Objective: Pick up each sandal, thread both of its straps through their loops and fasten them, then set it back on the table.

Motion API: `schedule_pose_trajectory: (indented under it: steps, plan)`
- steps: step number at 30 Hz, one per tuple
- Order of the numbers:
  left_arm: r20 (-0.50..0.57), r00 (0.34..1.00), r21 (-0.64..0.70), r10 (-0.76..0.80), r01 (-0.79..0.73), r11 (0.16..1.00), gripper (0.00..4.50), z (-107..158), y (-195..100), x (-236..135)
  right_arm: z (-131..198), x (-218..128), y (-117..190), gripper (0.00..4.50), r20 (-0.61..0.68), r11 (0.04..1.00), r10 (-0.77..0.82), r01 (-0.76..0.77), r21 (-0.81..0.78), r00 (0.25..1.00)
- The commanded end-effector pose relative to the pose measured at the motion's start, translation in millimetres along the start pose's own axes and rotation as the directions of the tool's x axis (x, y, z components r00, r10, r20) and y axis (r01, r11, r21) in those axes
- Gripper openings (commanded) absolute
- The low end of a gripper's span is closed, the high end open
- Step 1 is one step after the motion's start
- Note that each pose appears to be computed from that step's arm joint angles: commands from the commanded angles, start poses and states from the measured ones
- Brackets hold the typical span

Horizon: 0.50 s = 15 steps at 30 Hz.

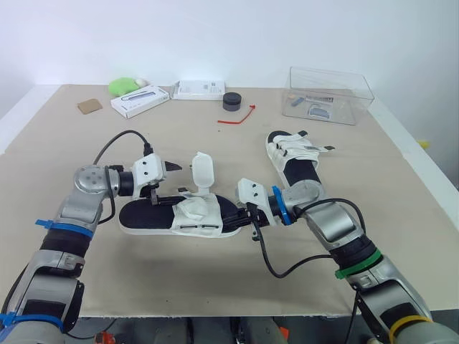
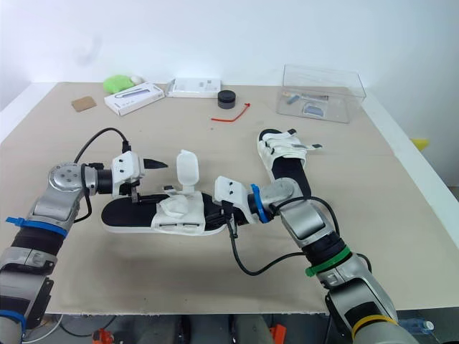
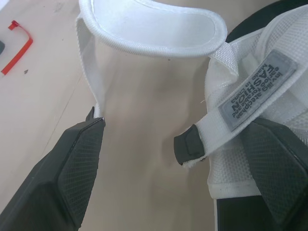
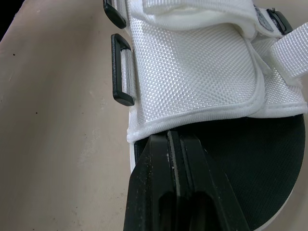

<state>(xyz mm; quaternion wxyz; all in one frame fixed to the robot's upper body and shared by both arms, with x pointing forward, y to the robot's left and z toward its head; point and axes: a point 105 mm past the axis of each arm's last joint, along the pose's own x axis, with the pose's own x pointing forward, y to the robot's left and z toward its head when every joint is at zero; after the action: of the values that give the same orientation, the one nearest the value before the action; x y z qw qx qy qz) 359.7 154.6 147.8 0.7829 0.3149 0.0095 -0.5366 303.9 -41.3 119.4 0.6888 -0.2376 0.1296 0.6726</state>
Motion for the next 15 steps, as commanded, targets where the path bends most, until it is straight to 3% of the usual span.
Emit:
schedule_pose_trajectory:
  steps: [1, 7, 15]
  plan:
    - [-0.007, 0.998, 0.028, -0.058, 0.058, 0.998, 3.17, 1.4, -6.9, 8.8, 2.7, 0.8, 3.7, 0.00, 0.010, 1.000, 0.007, -0.006, -0.010, 1.000]
    - [-0.006, 0.998, 0.026, -0.063, 0.063, 0.998, 0.10, 1.7, -6.9, 10.0, 2.5, 0.6, 4.6, 0.00, 0.010, 1.000, 0.007, -0.007, -0.010, 1.000]
    - [0.036, 0.999, 0.008, -0.031, 0.031, 0.999, 0.02, 8.9, -3.1, 10.1, 1.9, 0.4, 5.8, 0.00, 0.006, 1.000, 0.011, -0.011, -0.015, 1.000]
